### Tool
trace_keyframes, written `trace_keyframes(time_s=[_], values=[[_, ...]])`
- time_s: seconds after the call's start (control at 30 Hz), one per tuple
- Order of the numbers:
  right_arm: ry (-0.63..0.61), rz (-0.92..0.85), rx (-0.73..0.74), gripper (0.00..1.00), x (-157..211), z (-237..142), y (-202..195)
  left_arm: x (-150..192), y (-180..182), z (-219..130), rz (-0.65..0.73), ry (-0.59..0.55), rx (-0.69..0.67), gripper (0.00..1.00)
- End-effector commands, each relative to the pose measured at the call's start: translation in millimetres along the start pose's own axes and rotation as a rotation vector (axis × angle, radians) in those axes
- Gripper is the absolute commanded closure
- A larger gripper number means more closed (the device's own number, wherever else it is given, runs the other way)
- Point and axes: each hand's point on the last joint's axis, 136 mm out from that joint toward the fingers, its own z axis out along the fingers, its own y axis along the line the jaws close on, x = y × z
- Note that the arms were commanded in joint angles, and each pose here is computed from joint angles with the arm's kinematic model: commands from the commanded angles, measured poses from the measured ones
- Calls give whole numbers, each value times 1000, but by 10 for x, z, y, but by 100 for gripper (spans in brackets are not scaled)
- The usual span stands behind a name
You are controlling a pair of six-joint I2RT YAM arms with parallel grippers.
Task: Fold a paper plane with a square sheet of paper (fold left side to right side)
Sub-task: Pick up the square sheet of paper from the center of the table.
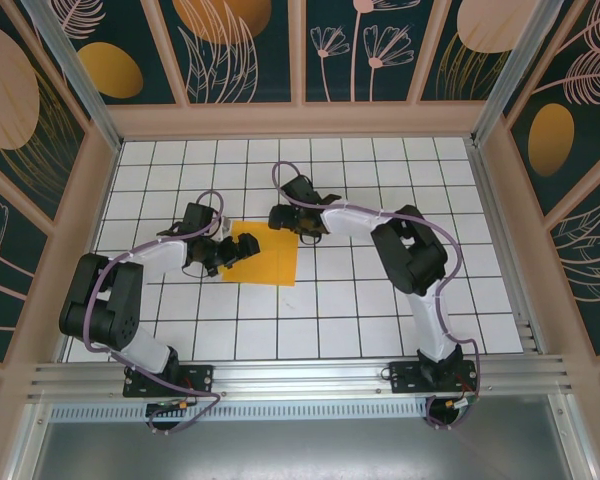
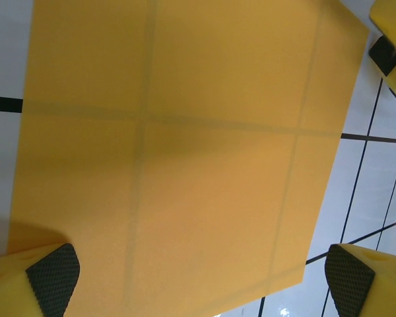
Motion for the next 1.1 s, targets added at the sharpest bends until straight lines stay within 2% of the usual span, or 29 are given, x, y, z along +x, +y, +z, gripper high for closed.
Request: trace_keyframes(time_s=[0.0,0.37,0.87,1.07], values=[[99,2,-3,14,301,87,83,161,114,95,-27,48,-19,2],[192,-51,-56,22,617,108,313,175,147,107,-29,42,-24,2],[209,-76,-202,57,554,-73,550,44,-71,-46,-7,-26,42,2],[187,-57,-296,63,471,-219,557,-115,-232,-248,18,-109,56,1]])
